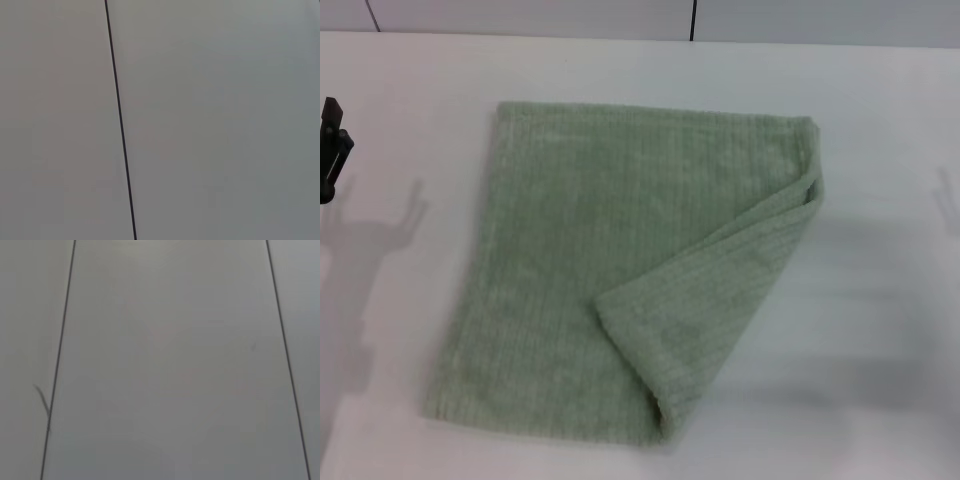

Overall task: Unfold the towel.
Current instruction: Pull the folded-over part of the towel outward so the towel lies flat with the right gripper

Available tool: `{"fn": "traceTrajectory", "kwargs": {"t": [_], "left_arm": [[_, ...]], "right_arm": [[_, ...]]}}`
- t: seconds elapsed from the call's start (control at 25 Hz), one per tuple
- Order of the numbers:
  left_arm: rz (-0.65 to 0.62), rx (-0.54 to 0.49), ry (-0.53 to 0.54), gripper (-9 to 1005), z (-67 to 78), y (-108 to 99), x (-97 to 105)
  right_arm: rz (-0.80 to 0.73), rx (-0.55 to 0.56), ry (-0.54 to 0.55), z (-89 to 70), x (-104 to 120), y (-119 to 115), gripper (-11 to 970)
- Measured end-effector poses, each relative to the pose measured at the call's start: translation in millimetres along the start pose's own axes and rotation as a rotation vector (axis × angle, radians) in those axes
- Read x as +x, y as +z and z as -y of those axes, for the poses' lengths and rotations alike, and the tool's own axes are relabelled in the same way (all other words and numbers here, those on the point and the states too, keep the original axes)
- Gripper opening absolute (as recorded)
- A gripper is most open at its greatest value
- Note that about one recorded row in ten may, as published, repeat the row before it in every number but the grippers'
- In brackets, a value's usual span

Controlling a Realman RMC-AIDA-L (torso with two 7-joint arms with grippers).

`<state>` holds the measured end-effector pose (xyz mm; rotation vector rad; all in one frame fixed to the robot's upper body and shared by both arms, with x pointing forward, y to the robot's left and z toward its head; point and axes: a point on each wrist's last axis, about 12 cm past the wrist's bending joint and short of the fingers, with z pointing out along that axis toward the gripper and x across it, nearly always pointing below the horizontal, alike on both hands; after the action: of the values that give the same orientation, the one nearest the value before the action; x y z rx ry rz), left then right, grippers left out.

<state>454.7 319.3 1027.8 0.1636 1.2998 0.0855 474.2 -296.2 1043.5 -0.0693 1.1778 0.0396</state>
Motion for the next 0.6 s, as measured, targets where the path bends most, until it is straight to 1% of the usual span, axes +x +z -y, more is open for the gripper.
{"fn": "traceTrajectory", "kwargs": {"t": [0.32,0.44,0.6], "left_arm": [[-0.003,0.022,-0.004,823,3.3,-0.3,0.3],[-0.009,0.024,-0.017,809,5.9,5.6,0.4],[-0.034,0.020,-0.067,790,11.3,19.5,-2.5]], "right_arm": [[-0.001,-0.014,0.006,-2.4,0.1,0.0,772],[-0.021,-0.056,0.017,-11.6,2.7,5.5,772],[-0.057,-0.138,0.062,-28.4,6.2,22.4,772]]}}
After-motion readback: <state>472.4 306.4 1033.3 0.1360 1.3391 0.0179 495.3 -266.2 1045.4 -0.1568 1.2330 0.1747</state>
